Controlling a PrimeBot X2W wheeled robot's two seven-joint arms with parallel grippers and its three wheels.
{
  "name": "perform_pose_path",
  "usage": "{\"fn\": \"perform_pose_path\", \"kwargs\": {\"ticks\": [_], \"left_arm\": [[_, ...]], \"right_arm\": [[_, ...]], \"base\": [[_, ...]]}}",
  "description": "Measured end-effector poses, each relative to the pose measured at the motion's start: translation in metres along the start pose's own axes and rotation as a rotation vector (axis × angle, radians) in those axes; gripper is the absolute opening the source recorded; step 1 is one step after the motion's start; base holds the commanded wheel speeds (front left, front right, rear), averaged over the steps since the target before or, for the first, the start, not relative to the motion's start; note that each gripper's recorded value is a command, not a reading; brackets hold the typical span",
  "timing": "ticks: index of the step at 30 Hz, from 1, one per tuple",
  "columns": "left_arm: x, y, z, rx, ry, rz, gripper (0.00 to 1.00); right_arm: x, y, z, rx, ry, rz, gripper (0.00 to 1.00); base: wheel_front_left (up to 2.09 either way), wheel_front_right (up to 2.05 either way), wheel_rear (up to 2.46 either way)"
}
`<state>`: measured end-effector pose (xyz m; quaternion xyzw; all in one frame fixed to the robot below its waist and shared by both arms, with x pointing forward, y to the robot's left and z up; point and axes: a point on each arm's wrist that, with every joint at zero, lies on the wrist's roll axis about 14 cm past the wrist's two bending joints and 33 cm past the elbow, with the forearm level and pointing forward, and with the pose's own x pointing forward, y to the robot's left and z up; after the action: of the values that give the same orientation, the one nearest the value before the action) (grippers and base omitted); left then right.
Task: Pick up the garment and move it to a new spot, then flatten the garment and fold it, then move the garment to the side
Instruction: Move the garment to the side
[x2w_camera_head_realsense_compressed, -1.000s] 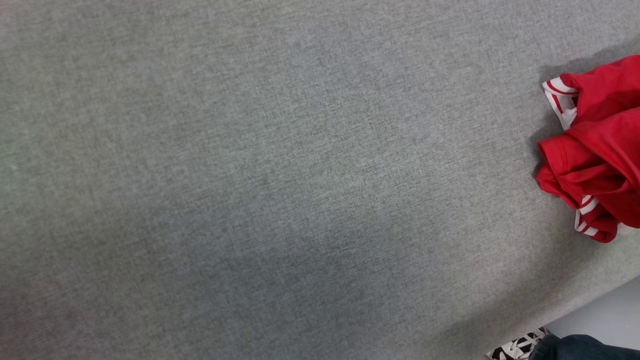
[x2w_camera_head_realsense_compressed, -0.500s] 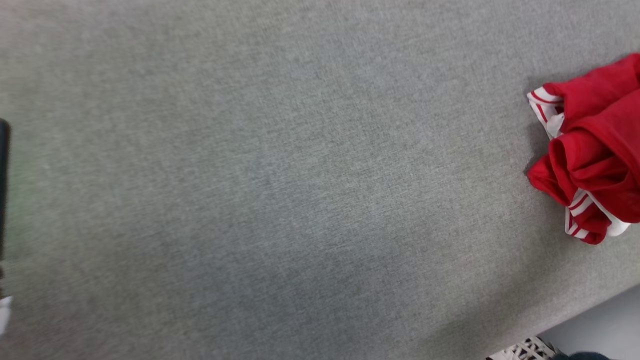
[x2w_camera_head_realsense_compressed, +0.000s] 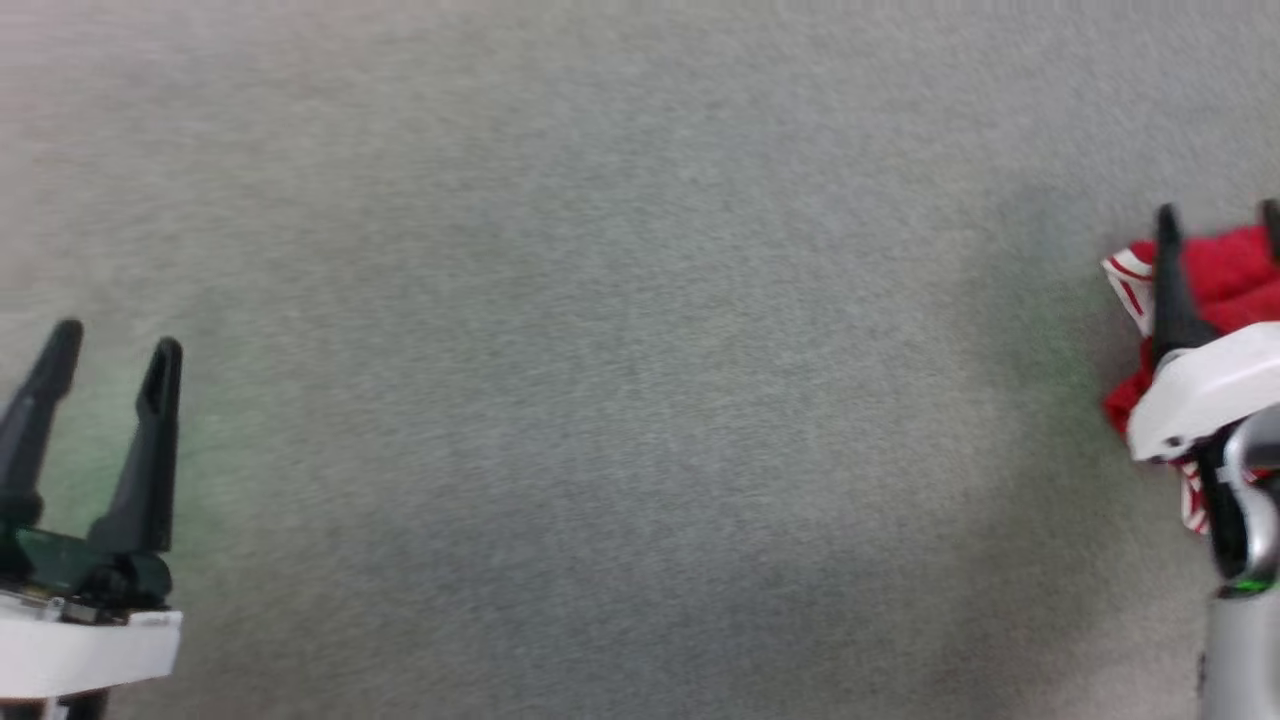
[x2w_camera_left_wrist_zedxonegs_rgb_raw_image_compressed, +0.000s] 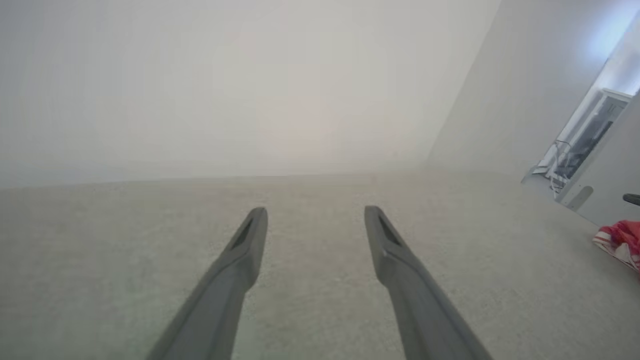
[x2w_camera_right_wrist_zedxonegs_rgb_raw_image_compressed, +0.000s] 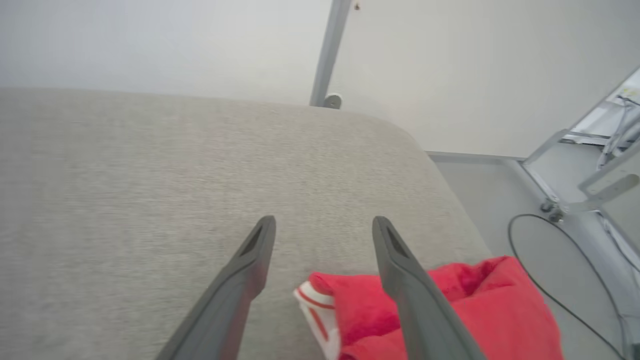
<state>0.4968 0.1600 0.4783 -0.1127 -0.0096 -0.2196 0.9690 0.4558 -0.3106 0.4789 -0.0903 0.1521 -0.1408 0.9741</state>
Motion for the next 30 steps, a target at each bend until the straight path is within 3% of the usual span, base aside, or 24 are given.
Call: {"fn": "perform_pose_path", "kwargs": {"ticks": [13,22,30], "left_arm": [[-0.070,0.023,0.022,0.011,-0.013,0.236,1.00],[-0.128,0.026,0.039,0.025,-0.044,0.360,1.00],[-0.168,0.014,0.057,0.046,-0.113,0.415,1.00]], "right_arm": [[-0.013,0.097,0.019,0.146,-0.165,0.282,1.00],[-0.052,0.129,0.037,0.224,-0.252,0.399,1.00],[-0.088,0.133,0.052,0.230,-0.331,0.443,1.00]], "base": [[0.00,0.00,0.00],[0.00,0.00,0.00],[0.00,0.00,0.00]]}}
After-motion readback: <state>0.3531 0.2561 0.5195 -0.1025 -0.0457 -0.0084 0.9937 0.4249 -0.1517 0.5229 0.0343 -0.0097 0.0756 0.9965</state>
